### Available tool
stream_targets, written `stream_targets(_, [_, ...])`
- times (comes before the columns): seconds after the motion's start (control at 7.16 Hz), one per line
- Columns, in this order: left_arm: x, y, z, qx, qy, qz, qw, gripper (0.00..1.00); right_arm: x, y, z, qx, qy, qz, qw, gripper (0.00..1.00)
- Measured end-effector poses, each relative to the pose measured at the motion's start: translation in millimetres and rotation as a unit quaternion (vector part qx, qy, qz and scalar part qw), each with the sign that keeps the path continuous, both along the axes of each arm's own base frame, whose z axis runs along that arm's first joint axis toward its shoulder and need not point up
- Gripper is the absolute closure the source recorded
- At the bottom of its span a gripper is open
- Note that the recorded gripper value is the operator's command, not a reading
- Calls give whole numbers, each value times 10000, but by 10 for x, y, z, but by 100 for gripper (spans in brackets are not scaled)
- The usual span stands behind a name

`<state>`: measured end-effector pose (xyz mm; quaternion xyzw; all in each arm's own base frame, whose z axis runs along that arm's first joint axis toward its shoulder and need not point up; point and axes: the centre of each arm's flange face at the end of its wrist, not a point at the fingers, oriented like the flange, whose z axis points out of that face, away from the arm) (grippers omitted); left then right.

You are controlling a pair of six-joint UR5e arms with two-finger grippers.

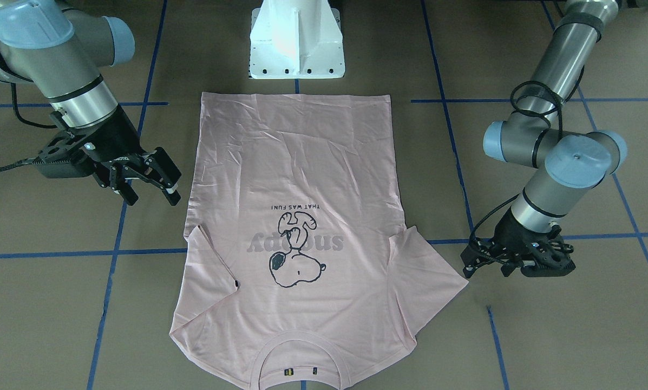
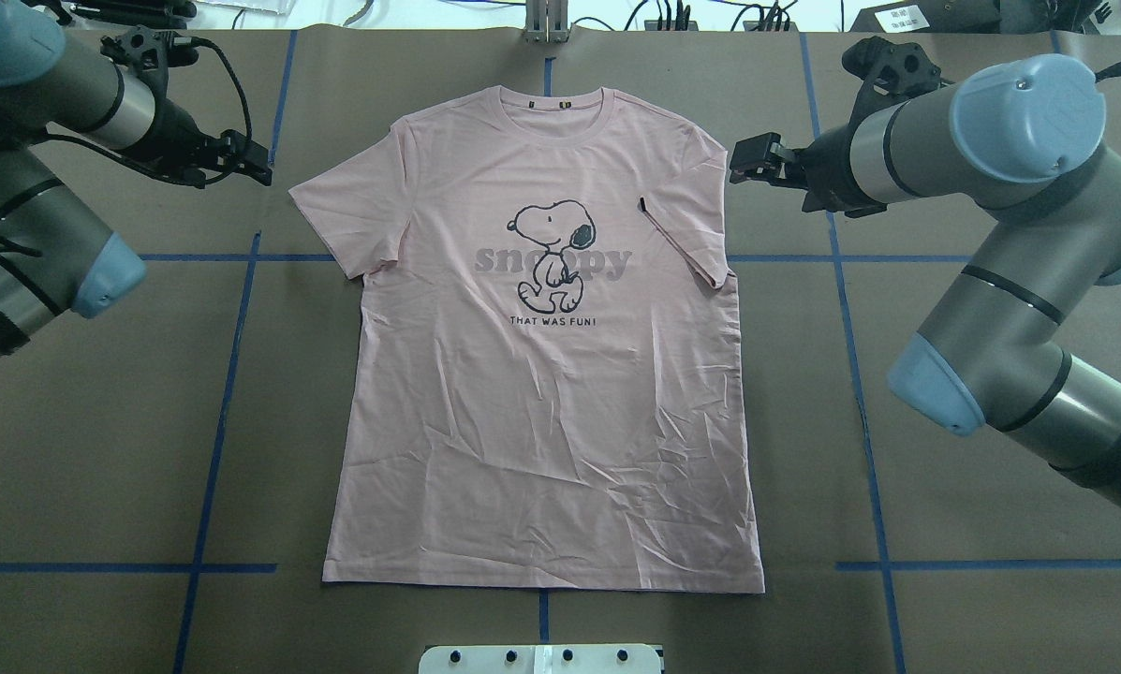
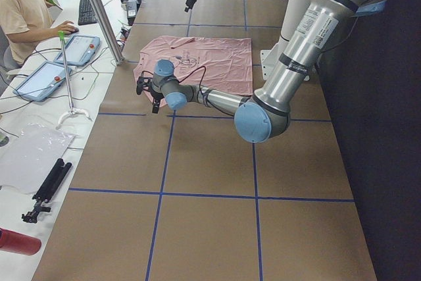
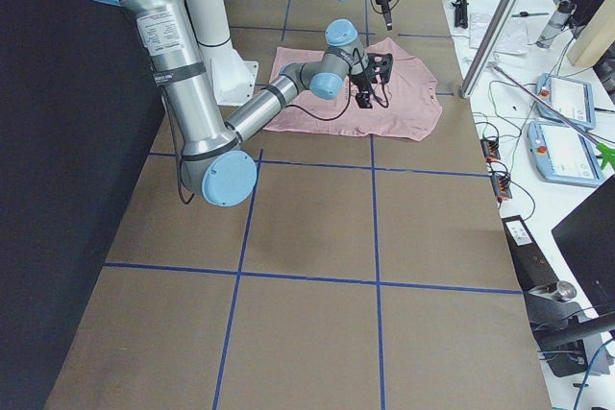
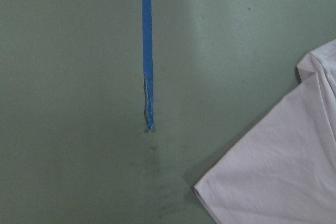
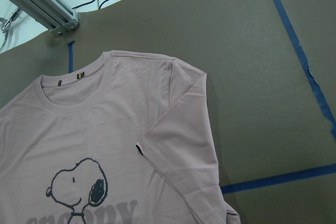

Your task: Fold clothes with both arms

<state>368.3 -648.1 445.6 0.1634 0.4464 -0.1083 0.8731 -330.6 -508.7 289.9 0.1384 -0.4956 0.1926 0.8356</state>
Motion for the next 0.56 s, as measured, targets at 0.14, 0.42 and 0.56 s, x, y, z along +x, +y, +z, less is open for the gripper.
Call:
stream_targets(0.14, [101, -11, 39, -16, -20, -109, 9999, 24, -10, 3, 22, -16, 13, -13, 10000, 0])
stream_targets(0.42, [329, 67, 57, 56, -81, 25, 9999, 25, -46, 8, 56, -45, 36, -43, 10000, 0])
stream_targets(0.56, [393, 98, 87, 133, -148, 139, 9997, 54, -59, 11, 65, -55, 41, -52, 10000, 0])
